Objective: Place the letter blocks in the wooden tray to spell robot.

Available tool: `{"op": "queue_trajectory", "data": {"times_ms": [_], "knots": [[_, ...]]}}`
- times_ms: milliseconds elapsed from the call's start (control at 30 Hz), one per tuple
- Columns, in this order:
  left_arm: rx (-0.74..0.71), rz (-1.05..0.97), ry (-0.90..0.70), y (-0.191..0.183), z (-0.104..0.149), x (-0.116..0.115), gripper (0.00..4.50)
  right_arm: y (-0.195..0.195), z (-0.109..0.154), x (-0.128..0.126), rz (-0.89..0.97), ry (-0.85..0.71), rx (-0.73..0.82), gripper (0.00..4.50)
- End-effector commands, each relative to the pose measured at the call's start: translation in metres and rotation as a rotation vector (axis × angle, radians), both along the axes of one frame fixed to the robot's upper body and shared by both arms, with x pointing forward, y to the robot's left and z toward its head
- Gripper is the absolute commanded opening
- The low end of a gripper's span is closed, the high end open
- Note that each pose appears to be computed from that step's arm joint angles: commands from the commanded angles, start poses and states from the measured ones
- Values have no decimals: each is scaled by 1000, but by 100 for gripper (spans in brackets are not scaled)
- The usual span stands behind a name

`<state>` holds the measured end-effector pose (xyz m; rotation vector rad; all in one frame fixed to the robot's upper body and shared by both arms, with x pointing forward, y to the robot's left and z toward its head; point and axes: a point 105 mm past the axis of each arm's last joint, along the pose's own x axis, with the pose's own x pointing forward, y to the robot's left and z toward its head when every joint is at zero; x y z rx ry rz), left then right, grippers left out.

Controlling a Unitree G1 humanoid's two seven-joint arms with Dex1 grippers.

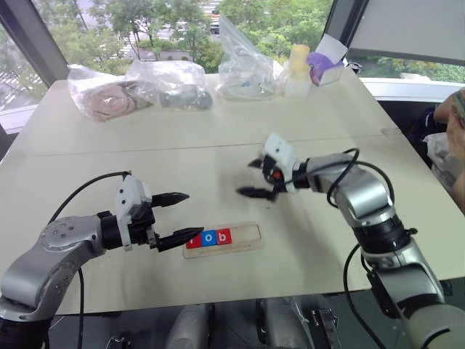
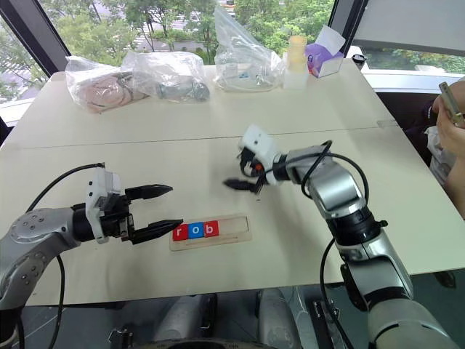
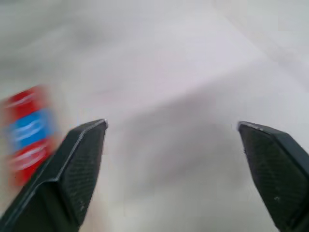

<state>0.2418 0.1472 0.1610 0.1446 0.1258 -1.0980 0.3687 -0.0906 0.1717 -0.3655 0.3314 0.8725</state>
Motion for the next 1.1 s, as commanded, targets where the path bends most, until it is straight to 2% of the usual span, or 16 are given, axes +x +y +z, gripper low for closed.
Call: {"op": "queue_trajectory", "data": {"times_ms": [33,167,300,500,567,1100], "knots": [[-3,-14,-40,-4,6,1,450,-29,4,19,-233,-26,-18,444],[-5,-17,-42,-5,5,2,450,-42,-5,24,-403,28,6,444],[-9,-23,-44,-7,5,4,450,-16,-2,1,-255,47,75,444],[-13,-32,-49,-9,6,6,450,-43,-18,16,-460,39,-7,444],[-13,-33,-50,-10,6,6,450,-49,-20,21,-534,33,11,444],[-17,-24,-56,-10,5,7,450,-41,-39,18,-727,122,46,444]]}}
